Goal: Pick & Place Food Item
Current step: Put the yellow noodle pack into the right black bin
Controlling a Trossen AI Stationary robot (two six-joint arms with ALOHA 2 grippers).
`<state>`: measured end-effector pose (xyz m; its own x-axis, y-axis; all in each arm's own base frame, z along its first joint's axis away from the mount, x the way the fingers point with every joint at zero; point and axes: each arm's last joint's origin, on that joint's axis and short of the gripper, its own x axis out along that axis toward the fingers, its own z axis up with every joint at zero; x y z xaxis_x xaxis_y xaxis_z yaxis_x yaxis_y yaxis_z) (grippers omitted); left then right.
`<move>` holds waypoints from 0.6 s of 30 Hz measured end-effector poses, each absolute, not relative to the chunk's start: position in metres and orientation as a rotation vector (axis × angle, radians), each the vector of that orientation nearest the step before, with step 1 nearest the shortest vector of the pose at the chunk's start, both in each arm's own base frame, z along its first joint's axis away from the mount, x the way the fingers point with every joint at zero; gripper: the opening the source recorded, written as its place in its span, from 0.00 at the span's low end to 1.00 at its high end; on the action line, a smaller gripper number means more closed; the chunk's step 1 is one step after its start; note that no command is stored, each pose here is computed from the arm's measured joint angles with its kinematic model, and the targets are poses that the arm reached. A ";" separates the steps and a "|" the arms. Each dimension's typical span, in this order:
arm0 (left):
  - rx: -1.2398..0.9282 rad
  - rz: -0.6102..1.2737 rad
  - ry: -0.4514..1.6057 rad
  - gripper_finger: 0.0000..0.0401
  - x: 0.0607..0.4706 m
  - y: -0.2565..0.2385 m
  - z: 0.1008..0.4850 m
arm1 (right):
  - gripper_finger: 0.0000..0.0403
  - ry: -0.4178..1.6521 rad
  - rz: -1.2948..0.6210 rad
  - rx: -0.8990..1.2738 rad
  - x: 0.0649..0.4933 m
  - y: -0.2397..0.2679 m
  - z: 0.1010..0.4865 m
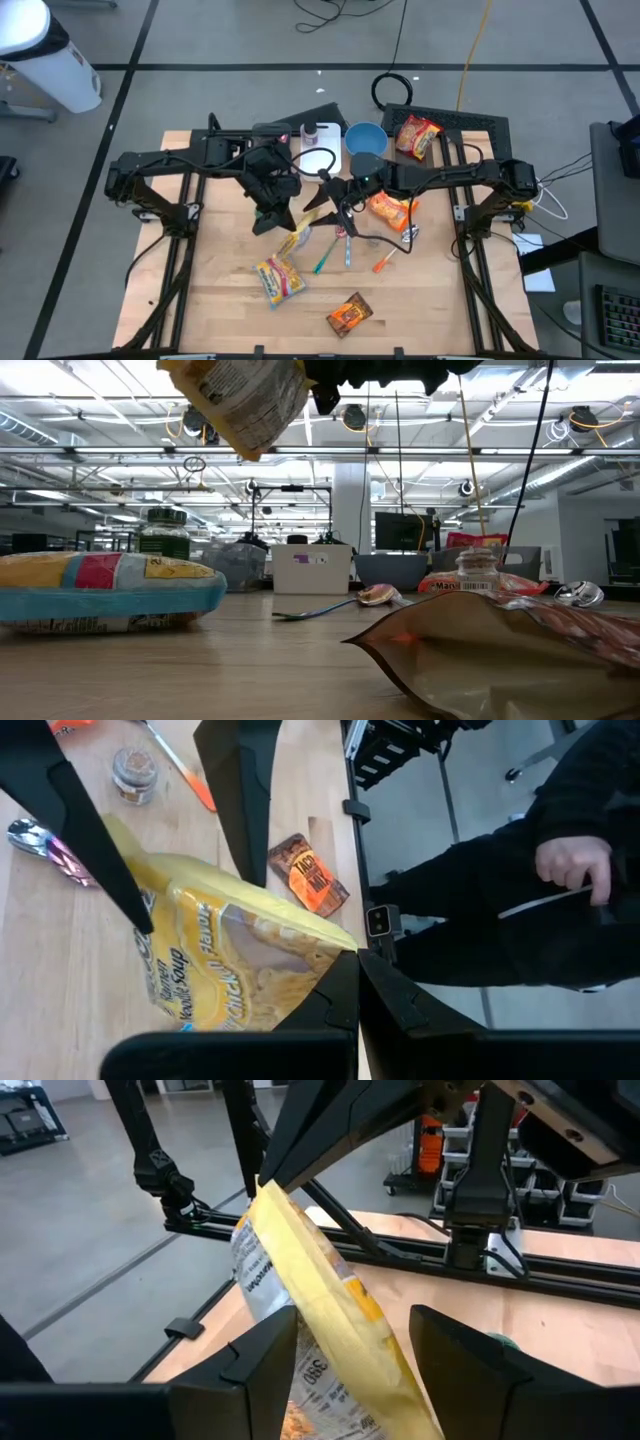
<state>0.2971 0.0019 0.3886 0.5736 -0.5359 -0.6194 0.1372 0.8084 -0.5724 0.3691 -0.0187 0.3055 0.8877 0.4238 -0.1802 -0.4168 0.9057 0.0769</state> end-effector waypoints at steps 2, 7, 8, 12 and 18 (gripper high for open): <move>-0.497 -0.412 0.877 0.00 0.297 0.002 0.389 | 0.47 0.198 0.453 0.052 0.369 -0.018 0.306; -0.494 -0.412 0.877 0.00 0.297 0.002 0.389 | 0.44 0.206 0.465 0.060 0.369 -0.018 0.305; -0.494 -0.411 0.877 0.00 0.297 0.002 0.389 | 0.43 0.207 0.465 0.063 0.369 -0.018 0.305; -0.493 -0.408 0.877 0.00 0.297 0.002 0.389 | 0.37 0.209 0.480 0.068 0.368 -0.017 0.305; -0.491 -0.403 0.877 0.00 0.297 0.002 0.388 | 0.22 0.214 0.490 0.074 0.368 -0.017 0.304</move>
<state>0.2972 0.0022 0.3884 0.5779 -0.5240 -0.6256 0.1340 0.8172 -0.5606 0.3681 -0.0169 0.3044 0.8604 0.4744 -0.1863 -0.4588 0.8801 0.1220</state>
